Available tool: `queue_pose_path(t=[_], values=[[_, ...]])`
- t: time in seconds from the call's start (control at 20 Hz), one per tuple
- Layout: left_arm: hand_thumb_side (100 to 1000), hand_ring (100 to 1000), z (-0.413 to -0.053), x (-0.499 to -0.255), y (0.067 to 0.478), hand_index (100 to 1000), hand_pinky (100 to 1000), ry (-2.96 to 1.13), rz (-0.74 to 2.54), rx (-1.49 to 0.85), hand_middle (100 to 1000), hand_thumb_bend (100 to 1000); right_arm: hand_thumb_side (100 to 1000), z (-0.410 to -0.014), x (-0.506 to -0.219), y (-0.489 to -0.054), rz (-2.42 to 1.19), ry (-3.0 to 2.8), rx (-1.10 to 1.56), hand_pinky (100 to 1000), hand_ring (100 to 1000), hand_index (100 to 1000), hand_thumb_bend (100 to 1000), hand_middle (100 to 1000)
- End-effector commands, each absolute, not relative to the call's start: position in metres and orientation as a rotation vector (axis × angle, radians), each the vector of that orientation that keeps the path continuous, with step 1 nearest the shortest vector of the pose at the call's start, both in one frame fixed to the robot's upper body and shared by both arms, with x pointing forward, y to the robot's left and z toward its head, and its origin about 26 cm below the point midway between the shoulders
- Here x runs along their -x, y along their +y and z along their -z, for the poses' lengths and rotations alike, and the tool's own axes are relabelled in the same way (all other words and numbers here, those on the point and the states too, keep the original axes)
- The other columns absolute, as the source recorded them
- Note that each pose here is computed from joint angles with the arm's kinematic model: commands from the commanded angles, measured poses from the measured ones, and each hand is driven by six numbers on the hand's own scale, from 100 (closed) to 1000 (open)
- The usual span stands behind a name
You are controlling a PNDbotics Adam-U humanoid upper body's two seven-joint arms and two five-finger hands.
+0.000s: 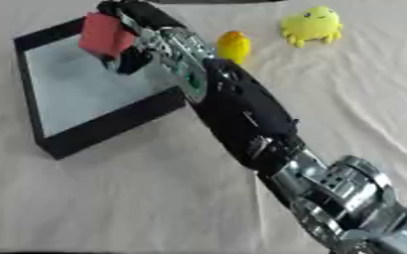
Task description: Pick up objects on the table and place them in the box.
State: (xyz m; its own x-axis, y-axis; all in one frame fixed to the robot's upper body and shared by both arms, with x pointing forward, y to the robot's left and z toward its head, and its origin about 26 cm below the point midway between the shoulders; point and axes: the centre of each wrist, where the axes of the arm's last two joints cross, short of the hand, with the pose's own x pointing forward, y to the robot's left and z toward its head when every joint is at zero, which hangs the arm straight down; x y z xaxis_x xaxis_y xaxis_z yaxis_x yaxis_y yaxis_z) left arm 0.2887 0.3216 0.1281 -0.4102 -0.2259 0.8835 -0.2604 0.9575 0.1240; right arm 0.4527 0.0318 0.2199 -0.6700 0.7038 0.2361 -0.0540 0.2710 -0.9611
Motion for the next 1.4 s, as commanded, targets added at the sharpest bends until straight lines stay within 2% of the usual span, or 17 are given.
queue_pose_path(t=[0.05,0.2,0.25,0.6,0.8,0.85,0.9,0.95,1.0,1.4], values=[[882,747,-0.134,-0.288,0.323,789,888,-2.030,-0.031,-0.354,770,151,210,-0.240,-0.449,0.037,-1.456,-1.945,0.658,956,864,994,582,781],[884,747,-0.133,-0.288,0.323,791,888,-2.026,-0.029,-0.352,770,151,120,-0.240,-0.449,0.037,-1.454,-1.945,0.668,962,861,998,474,780],[884,747,-0.133,-0.288,0.323,791,888,-2.025,-0.027,-0.351,770,150,100,-0.240,-0.449,0.037,-1.450,-1.946,0.667,965,858,1000,398,780],[884,746,-0.132,-0.288,0.324,790,889,-2.023,-0.024,-0.350,769,151,100,-0.243,-0.447,0.038,-1.412,-1.967,0.634,954,843,997,390,766],[883,746,-0.132,-0.287,0.324,790,889,-2.021,-0.023,-0.353,768,150,100,-0.256,-0.446,0.036,-1.329,-2.018,0.573,934,821,982,442,742],[882,745,-0.132,-0.287,0.324,789,888,-2.020,-0.022,-0.353,768,149,144,-0.261,-0.445,0.035,-1.294,-2.033,0.548,927,812,962,389,732],[881,745,-0.131,-0.287,0.325,789,888,-2.019,-0.022,-0.355,767,148,212,-0.267,-0.445,0.033,-1.253,-2.045,0.524,923,810,950,299,729],[881,745,-0.131,-0.287,0.325,789,888,-2.018,-0.022,-0.356,767,148,279,-0.273,-0.446,0.030,-1.219,-2.052,0.508,921,811,928,251,712],[880,745,-0.131,-0.287,0.325,789,888,-2.017,-0.021,-0.357,767,148,299,-0.280,-0.446,0.027,-1.192,-2.060,0.506,921,813,919,233,700],[876,745,-0.131,-0.286,0.328,789,889,-2.013,-0.015,-0.372,768,147,348,-0.310,-0.466,-0.016,-1.174,-1.994,0.506,927,850,929,233,752]])
